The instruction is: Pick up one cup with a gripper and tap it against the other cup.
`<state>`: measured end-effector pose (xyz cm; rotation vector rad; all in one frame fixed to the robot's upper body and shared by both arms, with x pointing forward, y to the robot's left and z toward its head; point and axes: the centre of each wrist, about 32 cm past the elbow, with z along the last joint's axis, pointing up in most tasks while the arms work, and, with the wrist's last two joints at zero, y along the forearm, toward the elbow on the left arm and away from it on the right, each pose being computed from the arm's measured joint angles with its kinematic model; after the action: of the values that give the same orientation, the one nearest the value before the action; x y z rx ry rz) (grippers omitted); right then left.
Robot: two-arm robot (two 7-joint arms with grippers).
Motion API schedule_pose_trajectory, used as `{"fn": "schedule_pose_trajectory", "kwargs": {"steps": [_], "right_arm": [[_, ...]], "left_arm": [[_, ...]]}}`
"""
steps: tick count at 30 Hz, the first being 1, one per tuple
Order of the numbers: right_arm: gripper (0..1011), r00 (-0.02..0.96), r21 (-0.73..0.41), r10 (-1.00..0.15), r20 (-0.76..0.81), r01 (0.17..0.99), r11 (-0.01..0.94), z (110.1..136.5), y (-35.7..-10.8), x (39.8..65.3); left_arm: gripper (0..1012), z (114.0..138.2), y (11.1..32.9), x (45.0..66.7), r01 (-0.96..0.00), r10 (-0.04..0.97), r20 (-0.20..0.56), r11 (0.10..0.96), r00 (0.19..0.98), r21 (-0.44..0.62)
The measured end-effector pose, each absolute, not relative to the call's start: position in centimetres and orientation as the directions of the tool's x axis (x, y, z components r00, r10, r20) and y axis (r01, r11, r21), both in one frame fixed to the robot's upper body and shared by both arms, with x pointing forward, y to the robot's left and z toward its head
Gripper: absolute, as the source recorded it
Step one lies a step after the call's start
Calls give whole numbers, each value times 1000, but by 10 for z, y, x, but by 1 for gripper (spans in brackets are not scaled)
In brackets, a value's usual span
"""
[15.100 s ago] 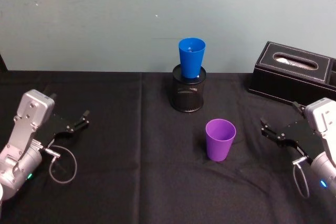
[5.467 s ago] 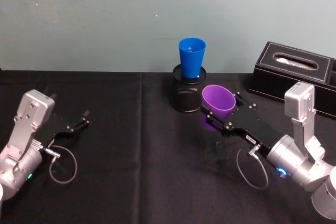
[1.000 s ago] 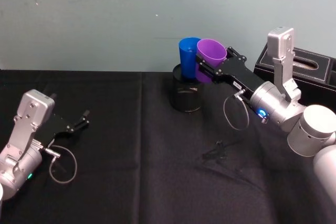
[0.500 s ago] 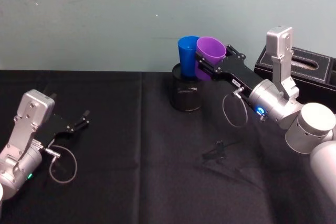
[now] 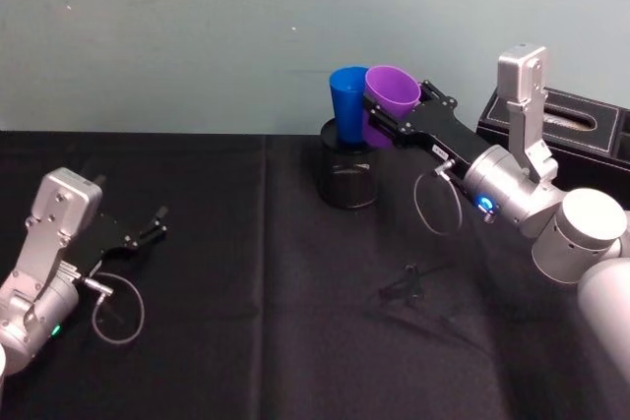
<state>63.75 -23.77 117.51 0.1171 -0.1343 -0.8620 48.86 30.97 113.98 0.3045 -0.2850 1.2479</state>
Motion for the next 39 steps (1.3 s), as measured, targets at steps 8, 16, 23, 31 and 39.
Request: {"fn": "schedule_pose_trajectory", "kwargs": {"steps": [8,16,23,31,39], "right_arm": [[732,646,158,-760,70,745,648,1175,-237,638],[732,647,159,-759,78,743,650,1177,-238,637],[732,647,150,-758,83,744,651,1178,-240,634],[731,645,137,-759,86,747,650,1178,-243,626],[732,635,128,-768,88,757,641,1177,-247,618]], "left_arm": [[1012,1140,310,489,-955,880,374,287,292,70],[1011,1140,310,489,-955,880,374,287,292,70],[1011,1140,310,489,-955,880,374,287,292,70],[1011,1140,310,489,-955,880,374,287,292,70],[1011,1140,310,489,-955,880,374,287,292,70]]}}
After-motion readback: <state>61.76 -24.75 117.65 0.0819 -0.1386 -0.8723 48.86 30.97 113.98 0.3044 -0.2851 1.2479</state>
